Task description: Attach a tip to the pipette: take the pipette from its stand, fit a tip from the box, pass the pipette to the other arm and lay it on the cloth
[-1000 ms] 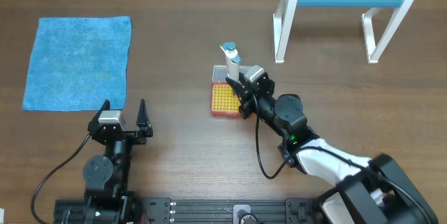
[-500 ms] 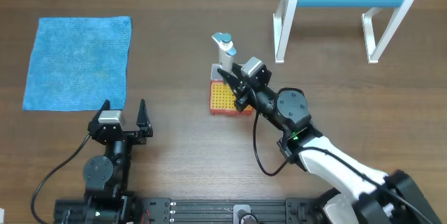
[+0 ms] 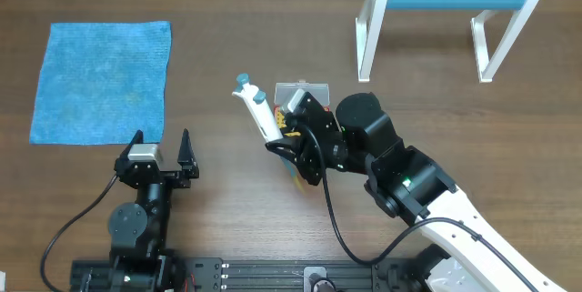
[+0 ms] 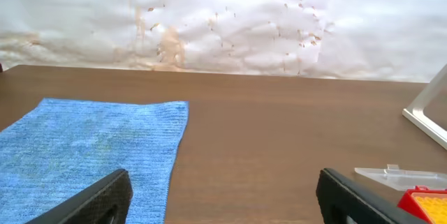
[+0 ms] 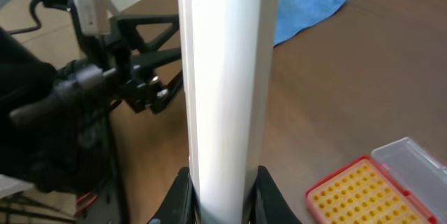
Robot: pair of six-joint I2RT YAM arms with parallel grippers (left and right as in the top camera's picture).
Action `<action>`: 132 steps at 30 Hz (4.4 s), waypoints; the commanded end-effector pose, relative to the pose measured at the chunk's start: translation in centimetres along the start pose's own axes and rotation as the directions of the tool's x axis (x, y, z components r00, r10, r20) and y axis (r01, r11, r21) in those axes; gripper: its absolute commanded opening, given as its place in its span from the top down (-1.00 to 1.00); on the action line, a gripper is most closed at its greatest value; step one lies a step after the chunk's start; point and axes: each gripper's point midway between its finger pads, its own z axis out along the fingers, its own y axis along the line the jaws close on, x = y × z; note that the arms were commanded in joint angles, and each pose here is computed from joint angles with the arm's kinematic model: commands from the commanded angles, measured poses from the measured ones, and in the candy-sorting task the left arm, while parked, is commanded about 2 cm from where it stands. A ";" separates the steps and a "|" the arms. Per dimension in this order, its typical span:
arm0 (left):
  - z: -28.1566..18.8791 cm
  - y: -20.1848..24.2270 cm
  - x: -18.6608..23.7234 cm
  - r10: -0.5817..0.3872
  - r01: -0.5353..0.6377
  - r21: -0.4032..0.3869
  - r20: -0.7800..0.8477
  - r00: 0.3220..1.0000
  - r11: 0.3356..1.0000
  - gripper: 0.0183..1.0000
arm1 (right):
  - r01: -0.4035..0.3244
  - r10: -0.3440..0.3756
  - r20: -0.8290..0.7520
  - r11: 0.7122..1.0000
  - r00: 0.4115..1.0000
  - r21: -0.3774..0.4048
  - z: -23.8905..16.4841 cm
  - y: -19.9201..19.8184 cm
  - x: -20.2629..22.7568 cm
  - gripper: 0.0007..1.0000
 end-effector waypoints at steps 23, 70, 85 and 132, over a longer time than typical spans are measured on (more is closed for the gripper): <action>0.0 -0.1 0.1 0.015 -0.015 0.004 -0.003 1.000 1.000 -0.71 | -0.275 0.289 0.134 0.955 0.948 -0.116 -0.2 1.4 -4.7 0.86; -0.1 -20.0 -13.1 -0.154 0.635 0.764 -0.618 0.771 0.115 0.98 | -0.323 0.320 -0.062 0.892 0.945 -0.316 -0.8 5.5 -1.9 0.86; 0.7 -16.6 -12.8 -0.155 0.643 0.749 -0.624 0.765 0.159 0.98 | -0.448 0.438 -0.095 0.864 0.894 -0.232 -3.6 0.4 0.2 -0.45; 22.9 23.1 6.9 0.017 -0.259 -0.023 -0.988 0.150 0.966 0.97 | -0.653 0.633 0.162 0.740 0.757 0.161 -7.3 -12.0 1.4 -0.99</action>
